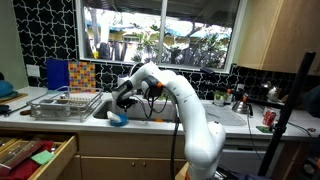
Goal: Turn on the faucet then rinse the spoon under it
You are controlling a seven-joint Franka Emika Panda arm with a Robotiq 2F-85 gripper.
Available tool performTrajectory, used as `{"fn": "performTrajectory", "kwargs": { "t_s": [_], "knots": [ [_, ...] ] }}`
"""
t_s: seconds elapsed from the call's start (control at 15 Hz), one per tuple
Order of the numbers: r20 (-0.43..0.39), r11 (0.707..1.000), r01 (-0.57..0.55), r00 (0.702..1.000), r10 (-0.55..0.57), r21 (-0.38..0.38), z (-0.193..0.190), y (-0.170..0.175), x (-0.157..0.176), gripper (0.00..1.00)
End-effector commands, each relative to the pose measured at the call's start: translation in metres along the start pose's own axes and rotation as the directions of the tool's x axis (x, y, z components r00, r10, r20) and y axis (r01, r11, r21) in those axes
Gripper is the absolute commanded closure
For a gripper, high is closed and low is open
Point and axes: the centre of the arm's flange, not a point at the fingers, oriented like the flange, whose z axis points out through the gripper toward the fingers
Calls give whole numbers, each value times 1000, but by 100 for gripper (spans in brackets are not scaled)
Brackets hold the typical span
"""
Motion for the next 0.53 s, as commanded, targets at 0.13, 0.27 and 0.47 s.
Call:
{"fn": "performTrajectory", "kwargs": {
  "t_s": [0.13,0.27,0.47],
  "knots": [
    [-9,999,-2,1000,2,-47,2,-4,10,98],
    [-8,999,-1,1000,1,-54,1,-3,10,98],
    [21,998,8,1000,-6,-68,1,-2,7,98]
  ]
}}
